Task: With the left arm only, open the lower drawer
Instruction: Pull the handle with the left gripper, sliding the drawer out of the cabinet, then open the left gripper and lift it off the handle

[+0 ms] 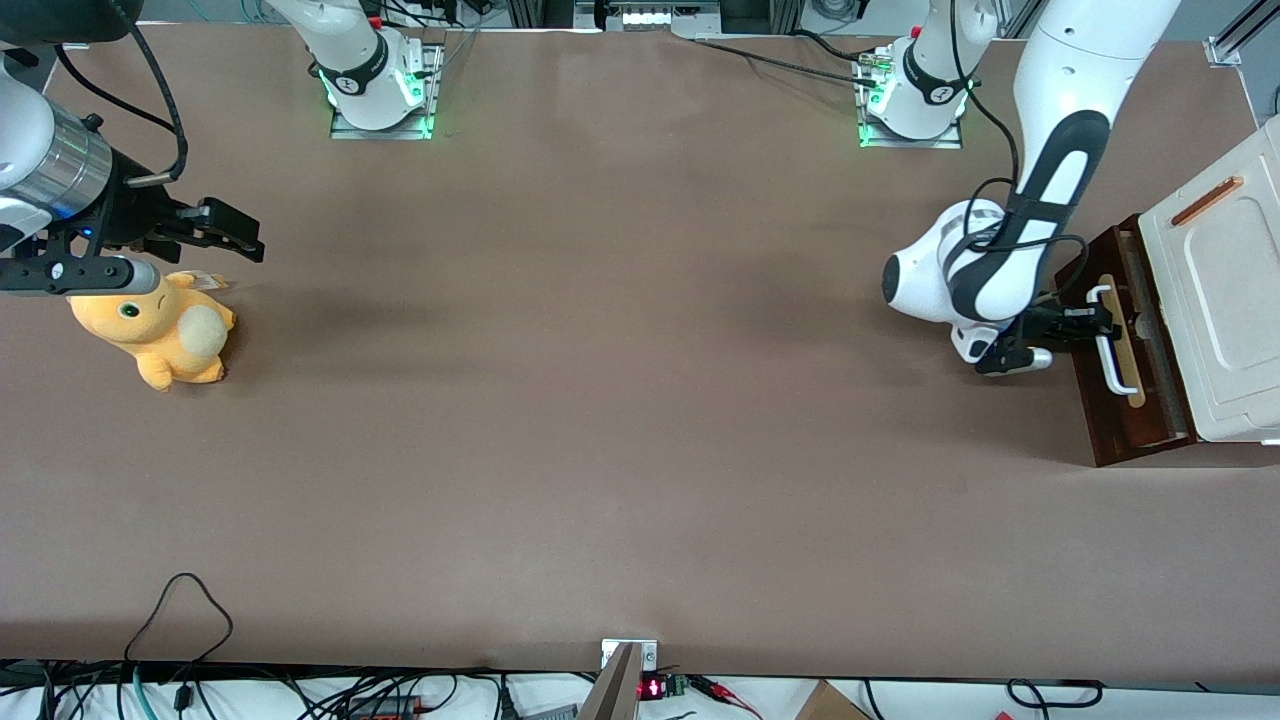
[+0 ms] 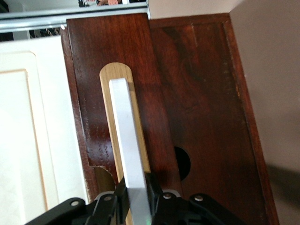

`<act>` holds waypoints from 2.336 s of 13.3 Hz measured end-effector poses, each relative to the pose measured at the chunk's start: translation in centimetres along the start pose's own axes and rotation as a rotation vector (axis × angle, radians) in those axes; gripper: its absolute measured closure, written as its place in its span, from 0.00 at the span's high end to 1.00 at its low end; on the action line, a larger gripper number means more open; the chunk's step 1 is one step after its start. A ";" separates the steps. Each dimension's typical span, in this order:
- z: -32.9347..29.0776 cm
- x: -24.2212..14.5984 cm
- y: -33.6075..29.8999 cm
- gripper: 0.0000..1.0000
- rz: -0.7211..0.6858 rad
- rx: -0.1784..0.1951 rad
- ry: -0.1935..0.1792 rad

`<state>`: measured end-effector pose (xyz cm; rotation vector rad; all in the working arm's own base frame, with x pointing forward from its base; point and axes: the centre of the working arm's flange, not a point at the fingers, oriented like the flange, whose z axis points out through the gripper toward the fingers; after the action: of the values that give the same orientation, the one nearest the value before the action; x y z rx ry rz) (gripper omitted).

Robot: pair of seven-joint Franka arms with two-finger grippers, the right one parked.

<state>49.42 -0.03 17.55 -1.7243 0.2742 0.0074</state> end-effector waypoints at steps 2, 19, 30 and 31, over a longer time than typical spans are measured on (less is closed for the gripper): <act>-1.4 0.0 0.4 0.19 0.012 0.016 0.013; -8.8 0.1 1.0 0.19 0.017 0.017 0.063; -14.6 3.6 -6.2 1.00 -0.164 -0.354 -0.035; -15.6 4.0 -8.6 1.00 -0.181 -0.430 -0.048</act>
<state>52.60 -14.73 27.96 -2.1681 0.0810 -0.0263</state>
